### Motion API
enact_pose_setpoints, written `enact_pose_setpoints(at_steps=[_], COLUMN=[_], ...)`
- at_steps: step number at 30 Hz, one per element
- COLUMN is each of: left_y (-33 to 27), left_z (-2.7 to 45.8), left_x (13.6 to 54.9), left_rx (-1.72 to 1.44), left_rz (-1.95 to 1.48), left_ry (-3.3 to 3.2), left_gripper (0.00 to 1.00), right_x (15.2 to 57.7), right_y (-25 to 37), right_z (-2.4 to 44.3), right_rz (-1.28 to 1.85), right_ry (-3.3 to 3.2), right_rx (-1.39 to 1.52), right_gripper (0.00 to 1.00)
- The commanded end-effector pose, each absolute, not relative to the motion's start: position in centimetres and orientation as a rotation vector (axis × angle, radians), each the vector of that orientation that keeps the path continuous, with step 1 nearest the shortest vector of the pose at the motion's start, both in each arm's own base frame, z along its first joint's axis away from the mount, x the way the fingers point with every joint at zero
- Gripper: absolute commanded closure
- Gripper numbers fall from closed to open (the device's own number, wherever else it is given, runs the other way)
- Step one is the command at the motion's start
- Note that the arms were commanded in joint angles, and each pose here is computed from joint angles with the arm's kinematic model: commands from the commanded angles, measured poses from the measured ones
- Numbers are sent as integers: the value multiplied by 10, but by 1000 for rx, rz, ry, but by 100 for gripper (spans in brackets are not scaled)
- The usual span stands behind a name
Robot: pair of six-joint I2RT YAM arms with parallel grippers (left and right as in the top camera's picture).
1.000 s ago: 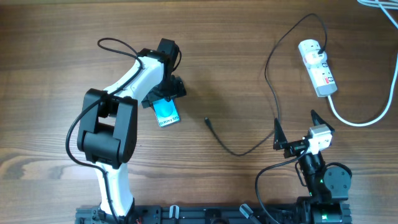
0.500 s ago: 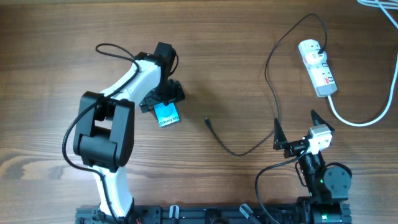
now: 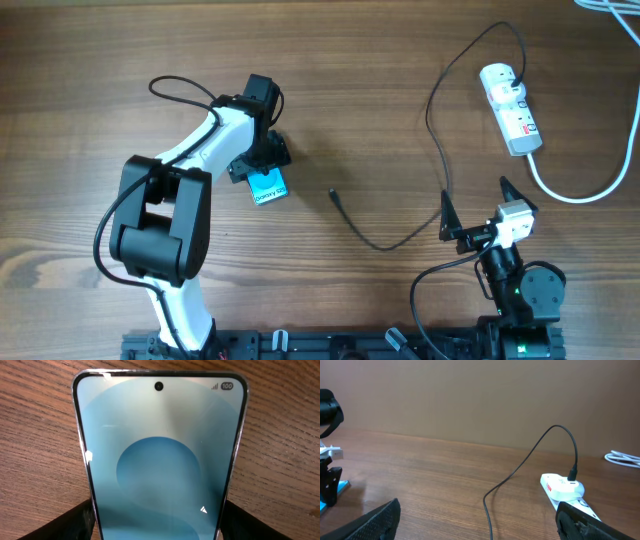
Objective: Plug charger to phone and switch on socket
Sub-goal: 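Lift the phone with left gripper and tilt it upright, then move right gripper toward the black cable end near the phone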
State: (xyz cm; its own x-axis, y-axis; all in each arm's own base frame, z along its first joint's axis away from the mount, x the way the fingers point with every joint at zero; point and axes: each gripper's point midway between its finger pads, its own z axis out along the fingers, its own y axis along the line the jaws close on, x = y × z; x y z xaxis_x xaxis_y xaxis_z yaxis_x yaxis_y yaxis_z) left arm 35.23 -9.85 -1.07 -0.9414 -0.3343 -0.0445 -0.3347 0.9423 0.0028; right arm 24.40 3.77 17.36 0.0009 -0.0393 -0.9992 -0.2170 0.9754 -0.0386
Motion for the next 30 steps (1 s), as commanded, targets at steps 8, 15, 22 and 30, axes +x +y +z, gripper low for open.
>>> enact_pose_setpoints(at_steps=[8,15,22,30], left_y=[-113,-117,-137,-155], left_z=[-67,-65,-49,-27], left_x=[300,302,310,316], left_rx=[-628,-619,-505,-376], left_rz=[-73,-112,-359,-726], left_ry=[3276,3280,3287,3258], left_gripper=[19,27,28,26], right_x=[244,241,224,263], right_y=[35,48,76,106], right_z=[174,182,233,274], right_rz=[121,183,356,650], right_ry=[1563,1524,1405,1799], right_rx=[-203,-259,-348,-412], right_gripper=[0,0,0,0])
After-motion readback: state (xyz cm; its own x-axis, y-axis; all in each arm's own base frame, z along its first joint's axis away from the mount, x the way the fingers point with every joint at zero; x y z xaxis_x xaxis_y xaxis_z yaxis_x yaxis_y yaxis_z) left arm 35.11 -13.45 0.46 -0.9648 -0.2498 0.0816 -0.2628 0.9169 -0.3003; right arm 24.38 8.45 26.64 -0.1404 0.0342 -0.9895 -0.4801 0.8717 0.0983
